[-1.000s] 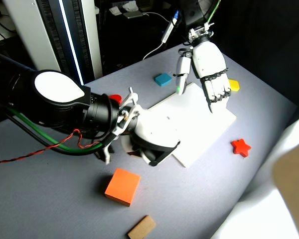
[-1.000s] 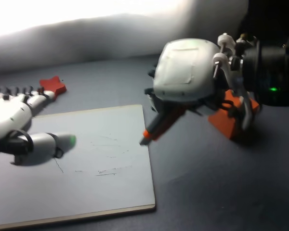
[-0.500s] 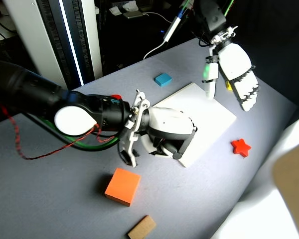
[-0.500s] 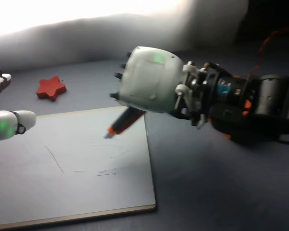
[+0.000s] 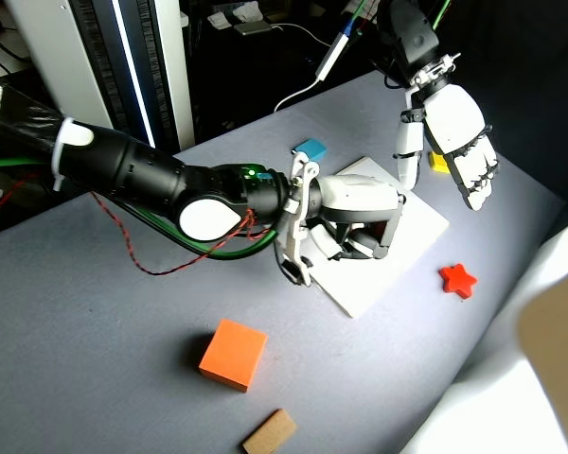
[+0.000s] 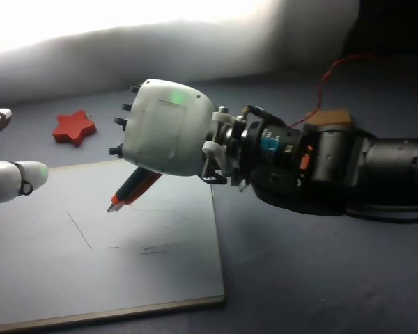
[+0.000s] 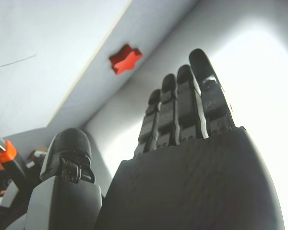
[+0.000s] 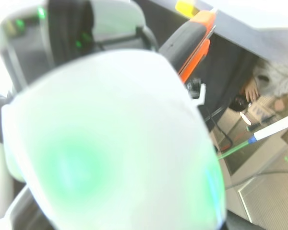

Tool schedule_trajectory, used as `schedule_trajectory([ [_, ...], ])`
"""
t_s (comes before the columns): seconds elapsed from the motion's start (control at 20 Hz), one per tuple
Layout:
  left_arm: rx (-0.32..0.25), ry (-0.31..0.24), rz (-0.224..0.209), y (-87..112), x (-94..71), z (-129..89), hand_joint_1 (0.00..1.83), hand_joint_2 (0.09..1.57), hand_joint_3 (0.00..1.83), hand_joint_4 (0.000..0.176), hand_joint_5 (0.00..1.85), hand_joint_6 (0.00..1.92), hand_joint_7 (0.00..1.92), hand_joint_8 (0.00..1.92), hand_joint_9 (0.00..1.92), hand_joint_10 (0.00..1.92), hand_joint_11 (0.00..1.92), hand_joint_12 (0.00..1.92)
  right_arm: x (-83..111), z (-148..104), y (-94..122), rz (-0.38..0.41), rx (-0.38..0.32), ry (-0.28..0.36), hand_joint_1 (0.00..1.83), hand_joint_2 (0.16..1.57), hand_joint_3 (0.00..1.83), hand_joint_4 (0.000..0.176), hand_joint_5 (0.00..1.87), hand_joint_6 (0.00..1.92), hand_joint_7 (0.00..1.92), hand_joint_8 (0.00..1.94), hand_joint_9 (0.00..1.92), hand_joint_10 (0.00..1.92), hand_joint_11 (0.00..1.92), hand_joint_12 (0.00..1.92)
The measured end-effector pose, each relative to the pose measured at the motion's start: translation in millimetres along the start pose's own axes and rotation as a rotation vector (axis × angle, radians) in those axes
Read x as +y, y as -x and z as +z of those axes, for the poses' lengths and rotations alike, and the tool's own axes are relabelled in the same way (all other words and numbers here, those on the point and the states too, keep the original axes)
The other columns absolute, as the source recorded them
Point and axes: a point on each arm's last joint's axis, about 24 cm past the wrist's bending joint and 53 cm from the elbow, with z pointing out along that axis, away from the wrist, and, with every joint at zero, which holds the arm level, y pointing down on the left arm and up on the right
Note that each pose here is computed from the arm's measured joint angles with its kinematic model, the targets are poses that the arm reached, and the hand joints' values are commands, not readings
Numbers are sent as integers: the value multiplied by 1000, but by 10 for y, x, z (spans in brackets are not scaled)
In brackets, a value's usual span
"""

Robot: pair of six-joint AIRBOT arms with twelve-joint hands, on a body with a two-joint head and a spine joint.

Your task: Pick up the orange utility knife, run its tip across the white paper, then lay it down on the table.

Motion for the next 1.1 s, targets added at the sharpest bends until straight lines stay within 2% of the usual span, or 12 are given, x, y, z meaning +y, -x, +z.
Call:
schedule_trajectory([
  [0.2,2,2,-4,-16,7,25,0,1271,0,0,0,0,2,1,55,0,0,637,66,104,3,26,-19,9,1498,1115,432,176,1440,1921,1609,1941,1718,1921,1797,1921],
  [0.35,7,-3,-16,-64,-25,52,0,1273,0,0,0,0,19,6,71,6,0,657,249,129,-83,-41,-15,80,1495,1117,422,176,1432,1921,1604,1941,1735,1921,1811,1921],
  [0.4,15,-5,-18,-93,-34,53,0,1274,0,1,0,0,11,2,63,3,0,630,269,136,-130,-42,-10,85,1498,1114,416,176,1441,1921,1630,1941,1740,1921,1812,1921],
  [0.5,17,-10,-15,-105,-53,52,0,1273,0,0,0,0,17,4,52,3,0,597,266,140,-187,-45,-7,84,1507,1105,410,176,1426,1921,1622,1941,1739,1921,1805,1921],
  [0.65,19,-5,-18,-117,-35,49,0,1284,5,4,0,0,23,1,63,5,0,570,241,139,-219,-116,-10,112,1509,1104,401,176,1457,1921,1618,1941,1719,1921,1784,1921],
  [0.75,21,-4,-13,-126,-25,47,0,1279,2,0,0,0,17,0,60,4,0,570,273,137,-245,-146,-7,136,1503,1127,389,176,1466,1921,1610,1941,1722,1921,1787,1921],
  [0.9,18,-1,-19,-118,-14,51,0,1280,2,1,0,0,9,0,54,1,0,572,276,118,-243,-156,-10,149,1504,1119,374,176,1475,1921,1622,1941,1731,1921,1789,1921],
  [0.95,15,0,-18,-107,-7,54,0,1279,1,0,0,0,15,2,64,4,0,633,264,105,-248,-156,-10,149,1497,1126,375,176,1484,1921,1627,1941,1732,1921,1789,1921],
  [1.1,12,2,-23,-100,-4,55,0,1276,0,1,0,0,25,3,65,3,0,605,203,34,-264,-157,-11,145,1505,1125,366,176,1485,1921,1629,1941,1734,1921,1791,1921],
])
